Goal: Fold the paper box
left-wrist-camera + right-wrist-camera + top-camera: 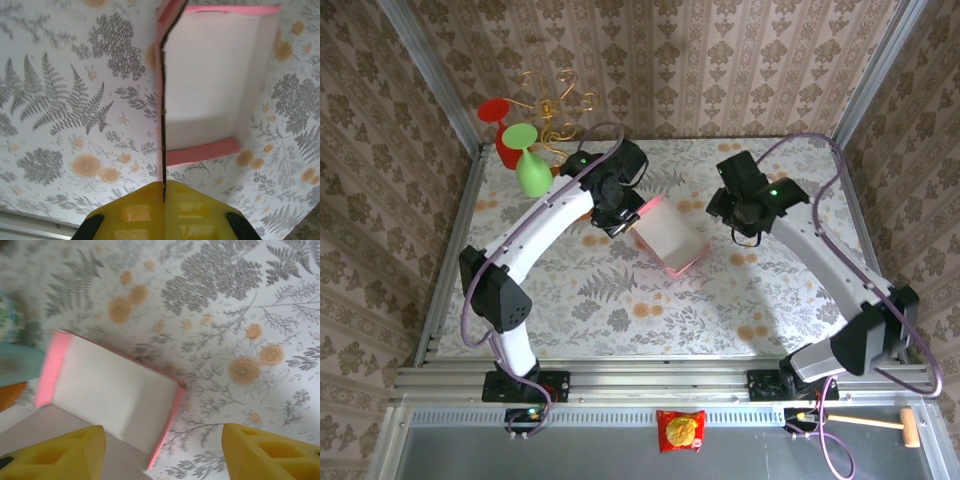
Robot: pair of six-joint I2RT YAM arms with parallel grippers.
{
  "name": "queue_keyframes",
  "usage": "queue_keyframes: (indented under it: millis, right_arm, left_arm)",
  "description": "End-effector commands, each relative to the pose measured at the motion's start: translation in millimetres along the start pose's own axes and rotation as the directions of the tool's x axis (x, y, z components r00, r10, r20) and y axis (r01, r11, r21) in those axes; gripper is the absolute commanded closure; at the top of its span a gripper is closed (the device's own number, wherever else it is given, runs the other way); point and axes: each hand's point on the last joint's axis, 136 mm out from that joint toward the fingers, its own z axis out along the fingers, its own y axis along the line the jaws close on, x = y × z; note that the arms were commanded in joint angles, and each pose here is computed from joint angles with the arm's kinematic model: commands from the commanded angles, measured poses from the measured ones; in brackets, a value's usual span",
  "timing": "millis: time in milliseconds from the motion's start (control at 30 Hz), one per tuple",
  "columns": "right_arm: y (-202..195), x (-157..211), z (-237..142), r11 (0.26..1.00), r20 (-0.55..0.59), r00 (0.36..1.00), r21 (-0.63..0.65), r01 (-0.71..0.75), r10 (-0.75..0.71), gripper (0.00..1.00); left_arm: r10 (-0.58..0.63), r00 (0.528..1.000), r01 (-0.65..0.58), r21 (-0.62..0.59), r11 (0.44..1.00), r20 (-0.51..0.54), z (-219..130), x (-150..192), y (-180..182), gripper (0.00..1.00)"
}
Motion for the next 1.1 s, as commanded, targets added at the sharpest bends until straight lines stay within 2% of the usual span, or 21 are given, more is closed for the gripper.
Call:
queue_keyframes:
  millis: [0, 67, 133, 233, 267, 300, 367, 433, 467, 533, 600, 700, 767, 900, 1067]
  right_arm:
    - [25, -19, -30, 0.986, 0.085, 0.995, -0.15, 0.069, -0.057, 0.37]
    - [43, -28, -32, 0.959, 0.125, 0.986, -0.249, 0.137, -0.108, 0.39]
    - [63, -30, -30, 0.905, 0.152, 0.974, -0.368, 0.212, -0.166, 0.43]
    - [84, -32, -28, 0.816, 0.22, 0.946, -0.483, 0.317, -0.237, 0.43]
    - [88, -33, -27, 0.791, 0.249, 0.934, -0.501, 0.351, -0.256, 0.43]
    - [89, -32, -24, 0.766, 0.274, 0.918, -0.51, 0.391, -0.286, 0.43]
    - [97, -28, -21, 0.685, 0.357, 0.867, -0.535, 0.495, -0.349, 0.43]
    - [99, -19, -13, 0.597, 0.452, 0.793, -0.524, 0.607, -0.409, 0.42]
    - [100, -14, -12, 0.547, 0.5, 0.752, -0.519, 0.657, -0.429, 0.41]
    - [99, -4, -4, 0.448, 0.613, 0.645, -0.469, 0.761, -0.456, 0.4]
    - [97, 0, 2, 0.385, 0.681, 0.548, -0.396, 0.834, -0.486, 0.39]
    - [96, 8, 20, 0.306, 0.678, 0.456, -0.338, 0.89, -0.576, 0.39]
    - [98, 17, 34, 0.25, 0.658, 0.423, -0.345, 0.905, -0.623, 0.4]
    - [108, 28, 52, 0.179, 0.645, 0.378, -0.354, 0.918, -0.664, 0.42]
    - [112, 30, 65, 0.151, 0.64, 0.355, -0.351, 0.924, -0.682, 0.43]
  left_arm:
    - [0.347, 0.938, -0.347, -0.021, 0.938, -0.006, -7, -11, 3, 1.0]
    - [0.467, 0.884, -0.468, -0.05, 0.883, -0.025, -10, -19, 8, 1.0]
    - [0.635, 0.771, -0.636, -0.01, 0.772, -0.056, -9, -20, 1, 1.0]
    - [0.761, 0.641, -0.764, 0.004, 0.645, -0.103, -7, -23, 1, 1.0]
    - [0.785, 0.608, -0.791, -0.007, 0.611, -0.117, -6, -25, 3, 1.0]
    - [0.821, 0.556, -0.829, -0.009, 0.559, -0.13, -5, -27, 3, 1.0]
    - [0.872, 0.468, -0.883, -0.029, 0.469, -0.14, -5, -30, 1, 1.0]
    - [0.919, 0.368, -0.93, -0.036, 0.367, -0.139, -7, -32, -4, 1.0]
    - [0.933, 0.333, -0.943, -0.026, 0.332, -0.134, -7, -32, -6, 1.0]
    - [0.951, 0.291, -0.956, 0.011, 0.293, -0.107, -10, -30, -10, 1.0]
    - [0.963, 0.246, -0.969, -0.019, 0.246, -0.109, -12, -31, -8, 1.0]
    - [0.978, 0.176, -0.984, -0.032, 0.173, -0.116, -12, -26, -5, 1.0]
    - [0.983, 0.136, -0.99, -0.059, 0.13, -0.123, -11, -23, -5, 1.0]
    - [0.994, 0.008, -0.995, -0.1, -0.003, -0.106, -9, -10, -15, 1.0]
    - [0.993, -0.016, -0.995, -0.098, -0.027, -0.116, -8, -9, -17, 1.0]
